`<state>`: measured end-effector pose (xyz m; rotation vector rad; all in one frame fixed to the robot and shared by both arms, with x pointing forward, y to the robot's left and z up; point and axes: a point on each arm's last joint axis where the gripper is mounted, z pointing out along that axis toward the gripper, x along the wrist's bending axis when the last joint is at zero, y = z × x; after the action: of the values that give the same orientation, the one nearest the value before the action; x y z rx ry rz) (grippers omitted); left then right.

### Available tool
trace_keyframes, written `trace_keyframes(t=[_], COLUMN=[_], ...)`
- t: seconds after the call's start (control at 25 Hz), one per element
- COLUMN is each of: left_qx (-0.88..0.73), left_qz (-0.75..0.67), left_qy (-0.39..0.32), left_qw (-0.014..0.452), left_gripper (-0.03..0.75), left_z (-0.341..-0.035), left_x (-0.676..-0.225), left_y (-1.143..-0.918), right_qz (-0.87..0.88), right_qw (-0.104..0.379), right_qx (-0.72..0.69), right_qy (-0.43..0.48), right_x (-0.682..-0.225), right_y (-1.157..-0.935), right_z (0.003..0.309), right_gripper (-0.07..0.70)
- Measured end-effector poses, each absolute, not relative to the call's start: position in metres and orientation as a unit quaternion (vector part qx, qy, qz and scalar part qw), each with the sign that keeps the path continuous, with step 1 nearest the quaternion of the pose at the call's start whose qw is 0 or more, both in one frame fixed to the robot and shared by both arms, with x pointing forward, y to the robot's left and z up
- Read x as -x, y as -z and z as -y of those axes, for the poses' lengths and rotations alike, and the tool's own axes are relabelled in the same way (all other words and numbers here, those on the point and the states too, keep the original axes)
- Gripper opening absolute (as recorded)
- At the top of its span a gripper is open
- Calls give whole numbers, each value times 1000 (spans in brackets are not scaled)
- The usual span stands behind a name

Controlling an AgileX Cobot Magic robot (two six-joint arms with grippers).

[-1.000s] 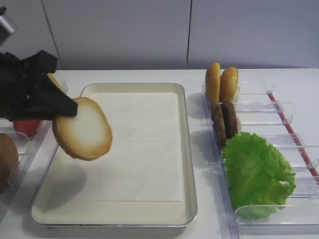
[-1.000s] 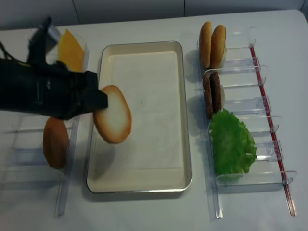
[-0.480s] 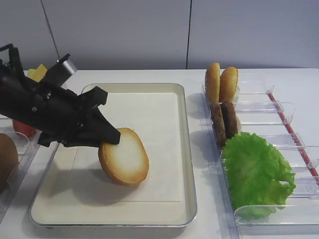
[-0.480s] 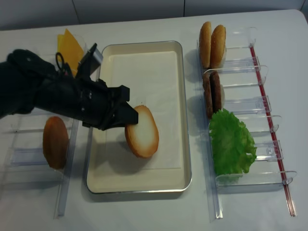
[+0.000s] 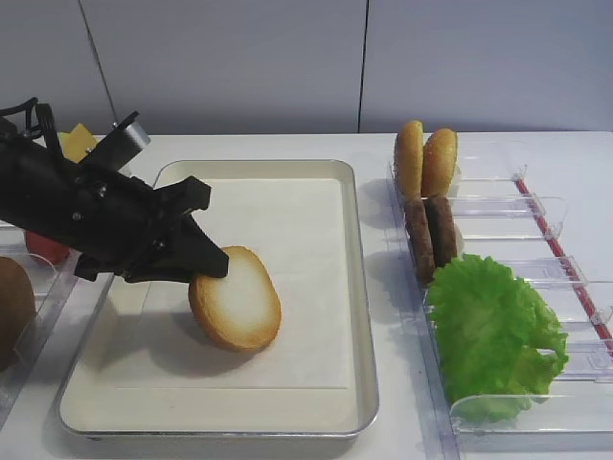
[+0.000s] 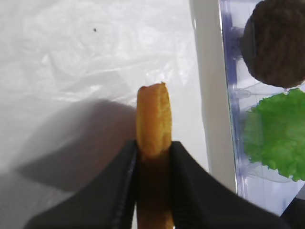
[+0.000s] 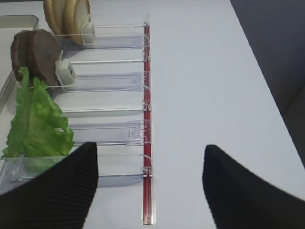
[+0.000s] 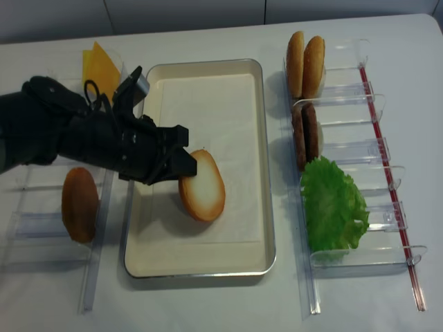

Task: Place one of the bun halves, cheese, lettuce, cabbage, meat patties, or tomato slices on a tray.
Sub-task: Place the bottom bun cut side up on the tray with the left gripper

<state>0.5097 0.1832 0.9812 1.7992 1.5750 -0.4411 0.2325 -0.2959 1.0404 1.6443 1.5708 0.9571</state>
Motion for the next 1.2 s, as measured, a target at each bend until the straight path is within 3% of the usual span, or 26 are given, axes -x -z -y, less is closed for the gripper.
trace_keyframes(t=[0.24, 0.32, 0.52, 0.64, 1.2], left_qx=[-706, -707, -709, -711, -745], left_qz=[-593, -592, -590, -589, -575], left_qy=[163, 163, 162, 161, 142], left_qw=[351, 351, 351, 350, 307], left_gripper=[157, 194, 493, 571, 593], left_z=[-183, -183, -182, -183, -183], left_x=[-510, -510, -509, -509, -504], left_y=[-981, -981, -981, -981, -975], right_qz=[-601, -601, -601, -601, -601], right_qw=[331, 331, 331, 331, 331], right_qx=[-629, -629, -629, -629, -629], right_qy=[-366, -366, -366, -366, -366], right_x=[-232, -232, -232, -232, -232], right_y=[-1040, -1040, -1040, -1040, -1040], right_z=[296, 296, 296, 296, 296], right_gripper=[507, 507, 507, 507, 507])
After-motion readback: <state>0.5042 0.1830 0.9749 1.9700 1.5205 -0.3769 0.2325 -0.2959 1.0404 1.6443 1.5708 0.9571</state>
